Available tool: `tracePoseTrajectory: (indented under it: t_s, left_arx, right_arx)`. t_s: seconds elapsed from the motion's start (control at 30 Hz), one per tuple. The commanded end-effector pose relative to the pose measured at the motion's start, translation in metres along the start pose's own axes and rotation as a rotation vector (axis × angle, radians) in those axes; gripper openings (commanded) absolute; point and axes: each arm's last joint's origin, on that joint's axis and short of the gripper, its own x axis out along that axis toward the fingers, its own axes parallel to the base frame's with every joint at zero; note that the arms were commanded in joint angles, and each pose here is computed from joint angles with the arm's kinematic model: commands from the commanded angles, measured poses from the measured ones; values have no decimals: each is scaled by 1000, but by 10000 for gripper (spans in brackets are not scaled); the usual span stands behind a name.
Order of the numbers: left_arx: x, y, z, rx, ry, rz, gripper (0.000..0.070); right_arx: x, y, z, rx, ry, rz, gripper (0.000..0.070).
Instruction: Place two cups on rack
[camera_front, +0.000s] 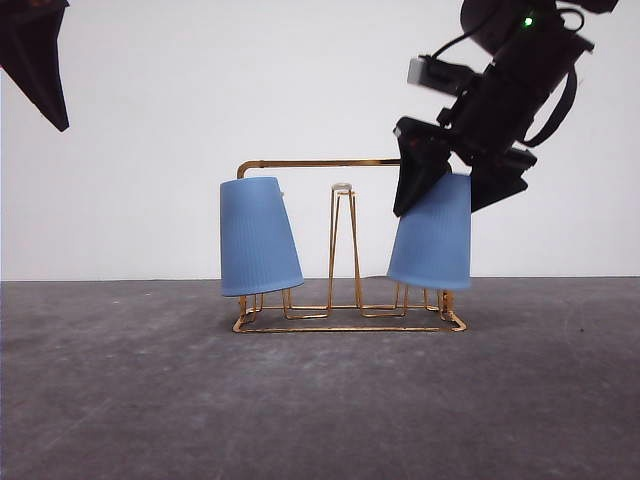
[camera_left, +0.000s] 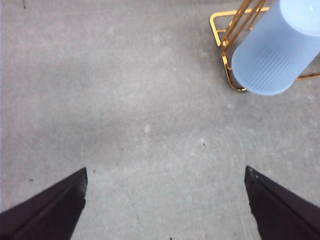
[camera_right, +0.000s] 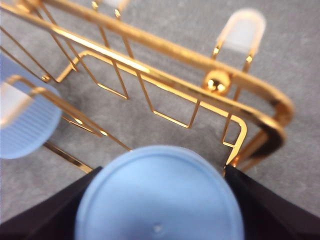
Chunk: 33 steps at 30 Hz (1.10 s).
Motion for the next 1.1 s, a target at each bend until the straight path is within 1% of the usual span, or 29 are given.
tracePoseTrajectory:
  t_s: [0.0,0.03,0.07,0.1,0.13,0.17,0.2,0.3,0.37,0.53,0.63,0.7,0.8,0.9,1.0,1.07]
  left_arx:
    - [0,0,4,-1,-17,-3,584]
    - [0,0,4,-1,-17,-3,584]
    - [0,0,4,-1,-17,-3,584]
    - [0,0,4,-1,-17,-3,584]
    - [0,0,4,-1,-17,-3,584]
    - [0,0,4,-1,-18,-3,584]
    - [0,0,4,0,-18,-3,584]
    - [0,0,4,-1,-18,-3,584]
    - [0,0,4,0,-19,-3,584]
    - [0,0,4,6,-22,-3,584]
    - [0,0,4,12,-22,0,584]
    - [-1,2,4,6,-22,6,584]
    - [-1,6,4,-5,-24,16,584]
    - [-1,8,4,-12,-23,24,584]
    - [-1,10,4,-17,-23,28,584]
    - [-1,10,4,-18,-23,28,584]
  right_arx:
    - [5,1,3,-11,-8,5,501]
    - [4,1,3,-11,-11,7,506]
    - [4,2,4,-13,-19,20,536]
    - [2,2,6,-13,-30,36,578]
    - [0,4,7,-8,-40,59,641]
    - [-3,4,9,4,-47,70,678]
    - [-6,5,11,16,-52,77,700]
    - [-20,7,15,39,-53,79,700]
    - [-36,8,18,42,-59,73,700]
    - [-90,13,21,40,-106,40,700]
    - [-128,16,18,23,-126,-68,700]
    - [-154,18,13,27,-145,-131,700]
    - [-184,18,3,42,-183,-166,700]
    - [-208,15,-16,60,-213,-208,700]
    - [-218,14,-41,79,-211,-239,700]
    - [-218,13,-59,91,-198,-257,700]
